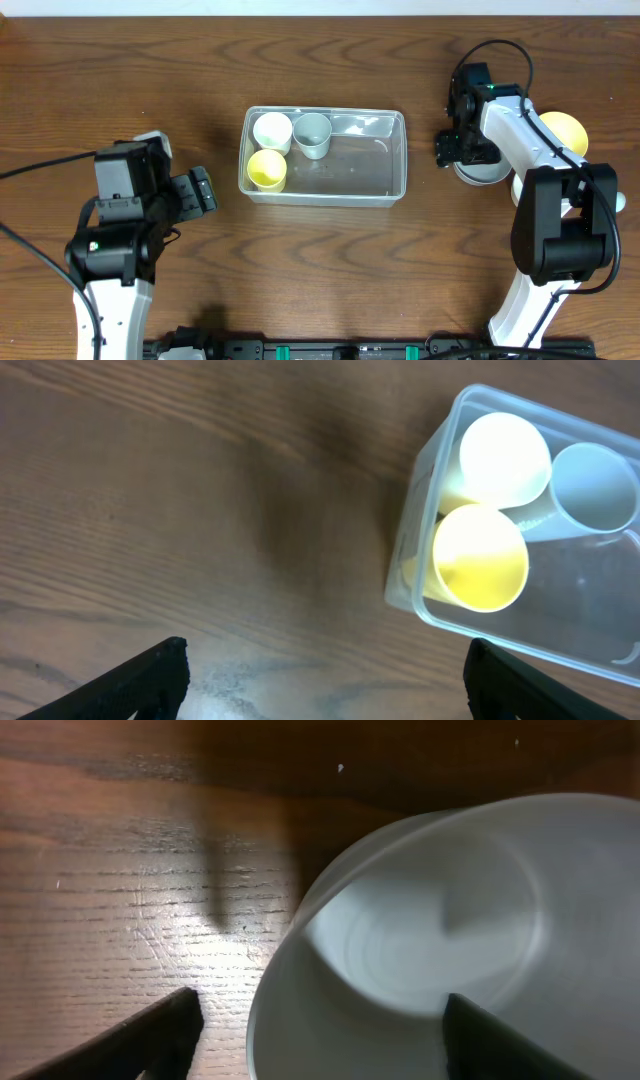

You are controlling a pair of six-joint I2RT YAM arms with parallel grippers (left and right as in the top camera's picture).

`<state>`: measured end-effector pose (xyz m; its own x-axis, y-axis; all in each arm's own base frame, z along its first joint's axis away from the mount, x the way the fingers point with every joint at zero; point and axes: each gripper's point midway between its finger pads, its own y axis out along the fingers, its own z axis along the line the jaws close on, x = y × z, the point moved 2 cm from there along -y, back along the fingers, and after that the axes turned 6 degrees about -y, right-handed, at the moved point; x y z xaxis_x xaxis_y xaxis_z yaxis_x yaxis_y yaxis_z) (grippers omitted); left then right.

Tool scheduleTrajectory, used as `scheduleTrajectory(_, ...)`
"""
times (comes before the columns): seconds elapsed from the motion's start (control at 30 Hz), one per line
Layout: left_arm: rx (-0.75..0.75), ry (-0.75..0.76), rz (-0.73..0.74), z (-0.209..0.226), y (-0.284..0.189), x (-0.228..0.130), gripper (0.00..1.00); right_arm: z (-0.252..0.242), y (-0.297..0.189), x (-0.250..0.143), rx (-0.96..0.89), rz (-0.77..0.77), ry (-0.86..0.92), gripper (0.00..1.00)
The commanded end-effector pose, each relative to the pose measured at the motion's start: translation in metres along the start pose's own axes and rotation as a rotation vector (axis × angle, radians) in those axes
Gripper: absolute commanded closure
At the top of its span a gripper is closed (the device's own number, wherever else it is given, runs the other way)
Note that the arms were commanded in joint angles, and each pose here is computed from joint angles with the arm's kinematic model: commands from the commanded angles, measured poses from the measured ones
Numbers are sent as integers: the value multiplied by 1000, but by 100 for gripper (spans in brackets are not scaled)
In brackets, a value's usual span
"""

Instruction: Pack container

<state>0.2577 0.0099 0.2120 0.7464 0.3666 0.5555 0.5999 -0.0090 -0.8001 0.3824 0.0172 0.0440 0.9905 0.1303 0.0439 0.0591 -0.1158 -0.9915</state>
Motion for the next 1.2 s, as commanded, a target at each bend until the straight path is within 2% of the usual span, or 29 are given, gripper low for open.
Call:
scheduleTrajectory(0.0,27,0,47,5,12,-7,12,-1,2,1,6,-1,12,54)
scheduleTrajectory(0.13,34,-2,70,5,18,-9,12,-1,2,2,6,-4,39,70)
scheduleTrajectory(0.33,33,-2,69,5,18,-8,12,-1,2,4,6,-15,52,84)
scheduleTrajectory(0.47,33,-2,69,5,18,-8,12,1,2,5,6,-19,48,98)
scheduleTrajectory(0.83,33,-1,69,5,18,-8,12,7,-13,21,12,-75,7,99)
scheduleTrajectory(1.03,33,-1,69,5,18,-8,12,31,-92,49,34,-217,-100,99)
scheduleTrajectory(1.17,33,-1,69,5,18,-8,12,74,-154,57,142,-366,-244,99)
